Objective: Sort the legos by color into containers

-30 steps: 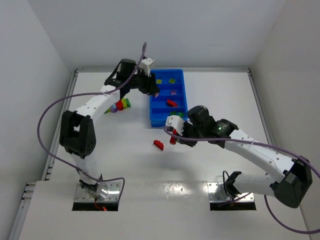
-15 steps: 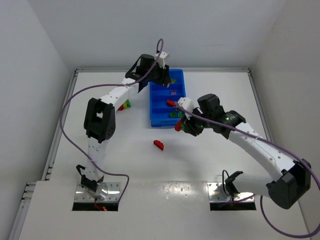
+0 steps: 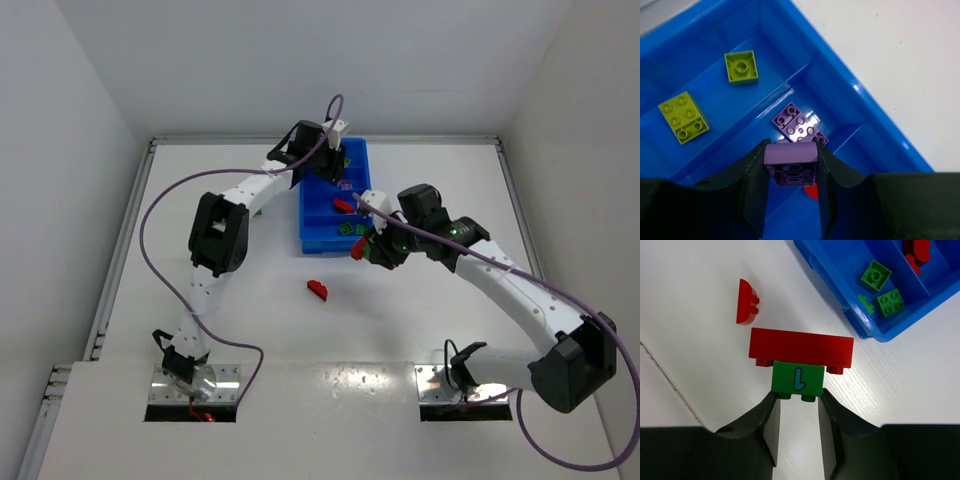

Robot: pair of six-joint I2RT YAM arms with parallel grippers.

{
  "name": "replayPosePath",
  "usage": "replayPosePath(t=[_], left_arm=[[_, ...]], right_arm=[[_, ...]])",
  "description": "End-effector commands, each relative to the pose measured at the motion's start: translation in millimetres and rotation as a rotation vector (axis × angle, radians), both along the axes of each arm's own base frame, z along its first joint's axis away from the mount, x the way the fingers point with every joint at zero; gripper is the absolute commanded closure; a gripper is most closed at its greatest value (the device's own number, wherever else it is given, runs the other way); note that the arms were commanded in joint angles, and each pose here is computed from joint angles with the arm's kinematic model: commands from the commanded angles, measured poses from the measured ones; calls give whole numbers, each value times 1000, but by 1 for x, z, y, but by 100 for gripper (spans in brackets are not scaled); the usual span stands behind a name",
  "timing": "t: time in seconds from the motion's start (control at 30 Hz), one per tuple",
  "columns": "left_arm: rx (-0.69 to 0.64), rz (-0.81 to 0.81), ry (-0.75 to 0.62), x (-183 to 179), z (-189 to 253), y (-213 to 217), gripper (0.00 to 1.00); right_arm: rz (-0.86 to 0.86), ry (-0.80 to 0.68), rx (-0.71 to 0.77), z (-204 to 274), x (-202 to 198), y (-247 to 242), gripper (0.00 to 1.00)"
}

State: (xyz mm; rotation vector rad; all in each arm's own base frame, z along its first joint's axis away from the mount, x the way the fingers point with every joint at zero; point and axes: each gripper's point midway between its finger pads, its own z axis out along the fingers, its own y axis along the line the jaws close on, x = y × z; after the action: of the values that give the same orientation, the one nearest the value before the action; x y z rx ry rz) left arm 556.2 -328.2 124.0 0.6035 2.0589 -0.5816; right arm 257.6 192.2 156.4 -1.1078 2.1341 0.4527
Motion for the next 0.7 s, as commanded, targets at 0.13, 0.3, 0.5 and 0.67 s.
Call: replayPosePath(t=[0.13, 0.3, 0.5, 0.67], left_arm=[[53, 18, -25, 11, -13, 6, 80], [84, 40, -19, 14, -26, 11, 60], [87, 28, -18, 12, -31, 10, 43], [-70, -27, -103, -3, 19, 8, 19]], right_arm=[[-17, -44, 58, 19, 17, 8, 100], [-11, -33, 59, 16, 17, 10, 100], [-11, -41, 63, 18, 18, 11, 100], [-4, -46, 74, 16, 19, 13, 100]])
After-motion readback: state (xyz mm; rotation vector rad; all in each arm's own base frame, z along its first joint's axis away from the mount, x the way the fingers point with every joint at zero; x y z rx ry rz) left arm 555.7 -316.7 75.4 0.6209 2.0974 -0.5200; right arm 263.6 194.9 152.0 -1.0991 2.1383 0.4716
